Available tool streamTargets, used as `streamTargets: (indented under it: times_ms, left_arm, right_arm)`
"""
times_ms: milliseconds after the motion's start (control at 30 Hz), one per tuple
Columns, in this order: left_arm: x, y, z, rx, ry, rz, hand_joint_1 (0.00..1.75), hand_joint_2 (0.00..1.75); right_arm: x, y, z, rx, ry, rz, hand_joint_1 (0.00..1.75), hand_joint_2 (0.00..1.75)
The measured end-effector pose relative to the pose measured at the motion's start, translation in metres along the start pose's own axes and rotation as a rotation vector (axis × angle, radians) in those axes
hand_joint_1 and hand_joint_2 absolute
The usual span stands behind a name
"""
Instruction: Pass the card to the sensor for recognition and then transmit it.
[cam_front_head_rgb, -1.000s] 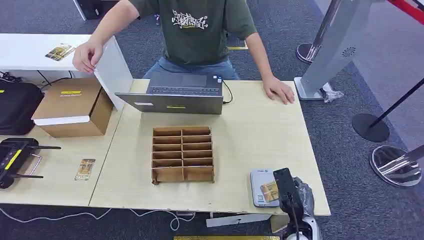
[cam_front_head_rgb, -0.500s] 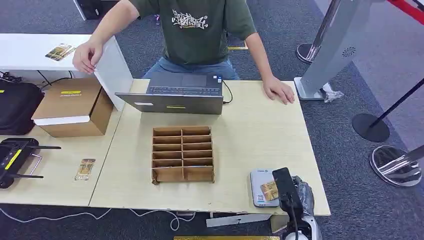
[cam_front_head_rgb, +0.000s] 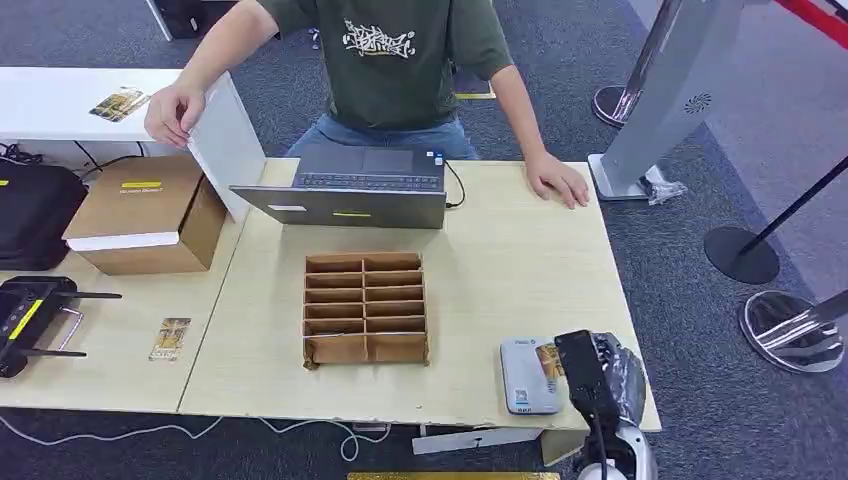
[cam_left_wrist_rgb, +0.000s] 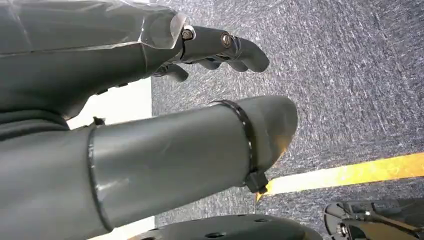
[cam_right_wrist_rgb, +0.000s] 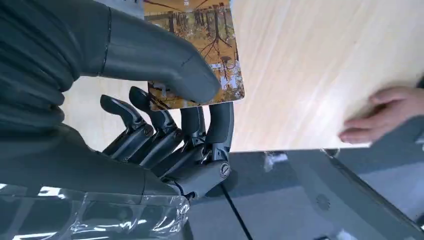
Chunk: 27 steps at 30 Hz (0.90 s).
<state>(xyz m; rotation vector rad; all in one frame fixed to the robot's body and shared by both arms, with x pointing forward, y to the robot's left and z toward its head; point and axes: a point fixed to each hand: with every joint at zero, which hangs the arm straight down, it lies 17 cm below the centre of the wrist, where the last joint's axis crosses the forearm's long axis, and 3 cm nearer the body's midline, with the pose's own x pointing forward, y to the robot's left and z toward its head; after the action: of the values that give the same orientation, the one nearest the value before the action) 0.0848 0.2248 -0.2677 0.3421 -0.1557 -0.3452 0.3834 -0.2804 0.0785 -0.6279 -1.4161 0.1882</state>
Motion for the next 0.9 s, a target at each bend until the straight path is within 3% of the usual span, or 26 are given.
streamTargets:
  times_ms: [467,900]
  left_arm:
    - [0.000,-0.001,0.000,-0.006,-0.006,0.004,0.00,0.00]
    - [0.003,-0.001,0.000,-0.005,-0.023,-0.010,0.00,0.00]
  right_arm:
    - [0.064,-0.039,0.012,-0.128,-0.199,0.011,1.75,1.75]
    - [0.107,-0.071,0.027,-0.302,-0.365,0.216,1.75,1.75]
